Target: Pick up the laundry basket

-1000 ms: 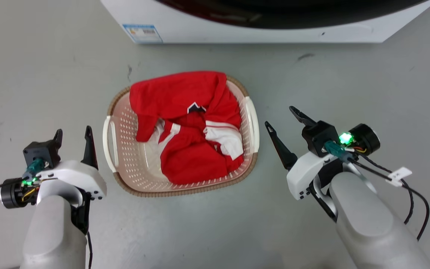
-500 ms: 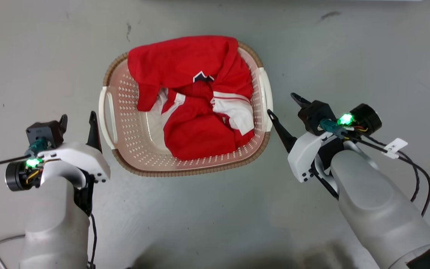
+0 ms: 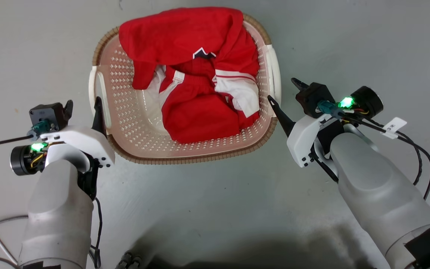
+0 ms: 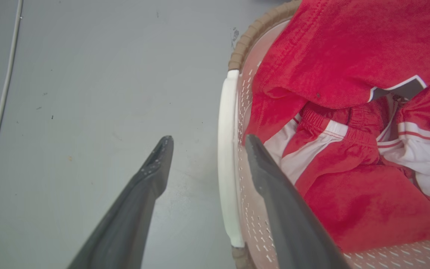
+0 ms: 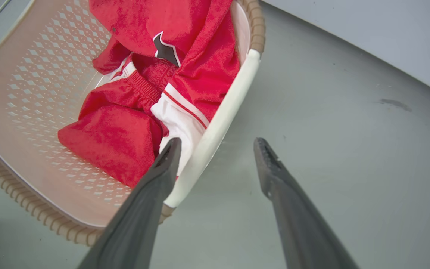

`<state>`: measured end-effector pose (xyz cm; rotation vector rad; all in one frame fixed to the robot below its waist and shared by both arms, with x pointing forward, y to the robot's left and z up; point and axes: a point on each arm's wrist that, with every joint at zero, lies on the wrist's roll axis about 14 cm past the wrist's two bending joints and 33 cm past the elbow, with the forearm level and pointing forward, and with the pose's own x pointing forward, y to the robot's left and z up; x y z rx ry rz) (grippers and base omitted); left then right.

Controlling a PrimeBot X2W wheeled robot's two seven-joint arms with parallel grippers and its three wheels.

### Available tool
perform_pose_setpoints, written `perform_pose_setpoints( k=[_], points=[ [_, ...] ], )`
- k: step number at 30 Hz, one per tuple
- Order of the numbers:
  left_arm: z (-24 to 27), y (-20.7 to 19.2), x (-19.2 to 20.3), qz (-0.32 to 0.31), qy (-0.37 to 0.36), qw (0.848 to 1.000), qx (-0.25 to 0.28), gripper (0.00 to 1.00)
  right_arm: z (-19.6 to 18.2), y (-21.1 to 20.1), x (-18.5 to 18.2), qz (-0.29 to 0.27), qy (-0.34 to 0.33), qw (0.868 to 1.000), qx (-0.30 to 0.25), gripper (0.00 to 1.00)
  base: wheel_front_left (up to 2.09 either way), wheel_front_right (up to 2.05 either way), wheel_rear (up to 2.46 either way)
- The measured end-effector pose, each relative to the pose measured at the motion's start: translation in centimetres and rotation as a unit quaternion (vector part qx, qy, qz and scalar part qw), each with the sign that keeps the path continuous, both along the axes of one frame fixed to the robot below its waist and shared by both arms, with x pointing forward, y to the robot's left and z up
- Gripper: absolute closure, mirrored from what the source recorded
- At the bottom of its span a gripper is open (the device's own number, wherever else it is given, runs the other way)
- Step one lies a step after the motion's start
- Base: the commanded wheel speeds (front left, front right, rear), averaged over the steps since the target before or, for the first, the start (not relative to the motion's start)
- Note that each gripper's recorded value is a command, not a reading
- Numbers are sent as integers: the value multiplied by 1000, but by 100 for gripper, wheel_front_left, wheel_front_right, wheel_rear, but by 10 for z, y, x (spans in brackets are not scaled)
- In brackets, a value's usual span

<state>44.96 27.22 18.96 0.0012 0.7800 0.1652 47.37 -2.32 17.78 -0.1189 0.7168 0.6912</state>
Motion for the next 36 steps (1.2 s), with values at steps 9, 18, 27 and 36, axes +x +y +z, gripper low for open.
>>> perform_pose_setpoints(
  k=[9,18,27,36],
  points=[
    [-26,-8,-2,-8,31,999,-7,0,-29,8,-5,19,29,999,-8,0,0,0,0],
    [-39,-14,-6,-11,49,999,-16,18,-41,11,-8,23,43,999,-7,0,0,0,0],
    [-46,-21,-10,-15,61,998,-25,100,-44,14,-9,20,50,999,-4,100,0,0,0],
    [-33,-36,-9,-10,54,998,-45,100,-35,5,-12,20,52,998,-21,100,0,0,0]
  ],
)
